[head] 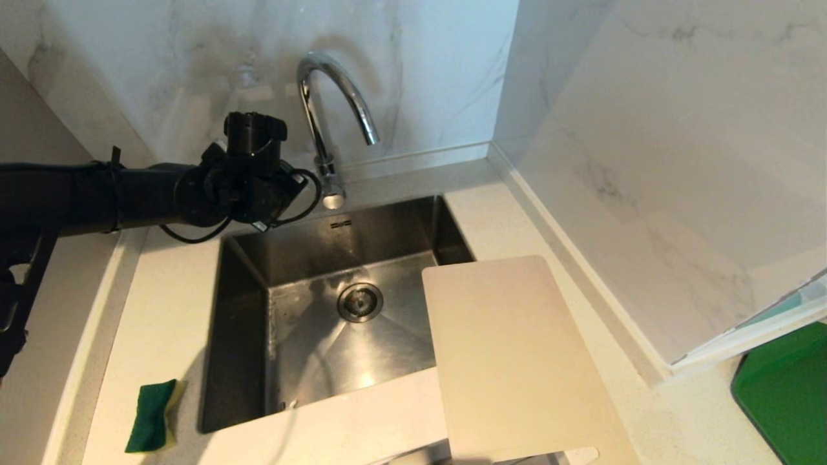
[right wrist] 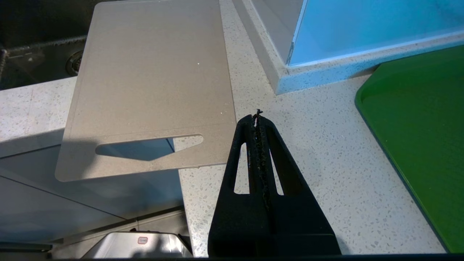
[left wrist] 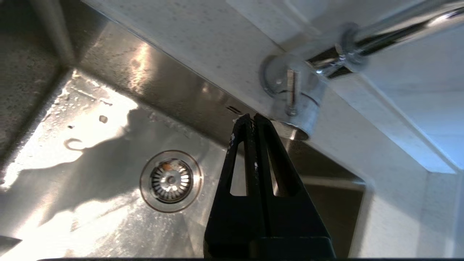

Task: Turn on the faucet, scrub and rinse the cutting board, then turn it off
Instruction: Turn on the tap

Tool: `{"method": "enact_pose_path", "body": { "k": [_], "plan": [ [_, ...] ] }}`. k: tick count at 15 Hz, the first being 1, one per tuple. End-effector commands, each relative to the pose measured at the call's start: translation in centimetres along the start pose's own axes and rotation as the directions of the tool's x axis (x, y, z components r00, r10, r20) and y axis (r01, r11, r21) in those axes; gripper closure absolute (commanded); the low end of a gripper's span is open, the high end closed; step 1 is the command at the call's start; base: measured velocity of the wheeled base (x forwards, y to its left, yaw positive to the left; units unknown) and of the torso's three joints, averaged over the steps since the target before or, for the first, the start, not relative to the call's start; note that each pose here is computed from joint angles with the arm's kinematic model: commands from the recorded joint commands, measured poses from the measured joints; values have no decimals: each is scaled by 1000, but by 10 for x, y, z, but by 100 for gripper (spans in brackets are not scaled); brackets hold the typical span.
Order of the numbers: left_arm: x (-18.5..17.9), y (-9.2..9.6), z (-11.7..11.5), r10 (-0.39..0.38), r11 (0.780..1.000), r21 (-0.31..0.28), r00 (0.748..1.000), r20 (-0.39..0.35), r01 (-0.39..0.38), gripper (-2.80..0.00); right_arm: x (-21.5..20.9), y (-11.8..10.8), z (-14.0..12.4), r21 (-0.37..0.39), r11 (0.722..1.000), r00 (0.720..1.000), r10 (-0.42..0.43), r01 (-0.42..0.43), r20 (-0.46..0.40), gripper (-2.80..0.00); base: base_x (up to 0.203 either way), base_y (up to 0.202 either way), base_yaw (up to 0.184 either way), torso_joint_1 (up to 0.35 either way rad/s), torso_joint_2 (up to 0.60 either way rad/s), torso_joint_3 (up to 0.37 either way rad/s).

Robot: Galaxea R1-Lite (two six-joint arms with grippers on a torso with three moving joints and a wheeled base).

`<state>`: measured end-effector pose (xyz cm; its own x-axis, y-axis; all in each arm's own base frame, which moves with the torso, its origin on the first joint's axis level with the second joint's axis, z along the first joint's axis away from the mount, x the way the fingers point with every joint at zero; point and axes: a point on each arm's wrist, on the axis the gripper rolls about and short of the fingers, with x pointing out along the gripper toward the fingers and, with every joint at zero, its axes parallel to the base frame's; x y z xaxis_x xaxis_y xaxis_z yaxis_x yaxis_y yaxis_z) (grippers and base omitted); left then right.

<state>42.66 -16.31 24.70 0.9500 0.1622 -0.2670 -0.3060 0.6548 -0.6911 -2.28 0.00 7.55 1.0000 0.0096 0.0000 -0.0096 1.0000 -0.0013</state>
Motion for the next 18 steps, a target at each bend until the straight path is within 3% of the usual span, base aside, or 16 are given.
{"method": "enact_pose_path", "body": {
  "k": [1, 18],
  "plan": [
    [4, 3, -4, 13, 1000, 4, 1000, -4, -13, 0, 0, 0, 0, 0, 1000, 1000, 1, -1, -2, 0, 0, 0, 0, 0, 0, 0],
    [-5, -8, -11, -67, 998, -1, 996, -57, 67, 0, 0, 0, 0, 0, 1000, 1000, 1, -1, -1, 0, 0, 0, 0, 0, 0, 0]
  ]
}}
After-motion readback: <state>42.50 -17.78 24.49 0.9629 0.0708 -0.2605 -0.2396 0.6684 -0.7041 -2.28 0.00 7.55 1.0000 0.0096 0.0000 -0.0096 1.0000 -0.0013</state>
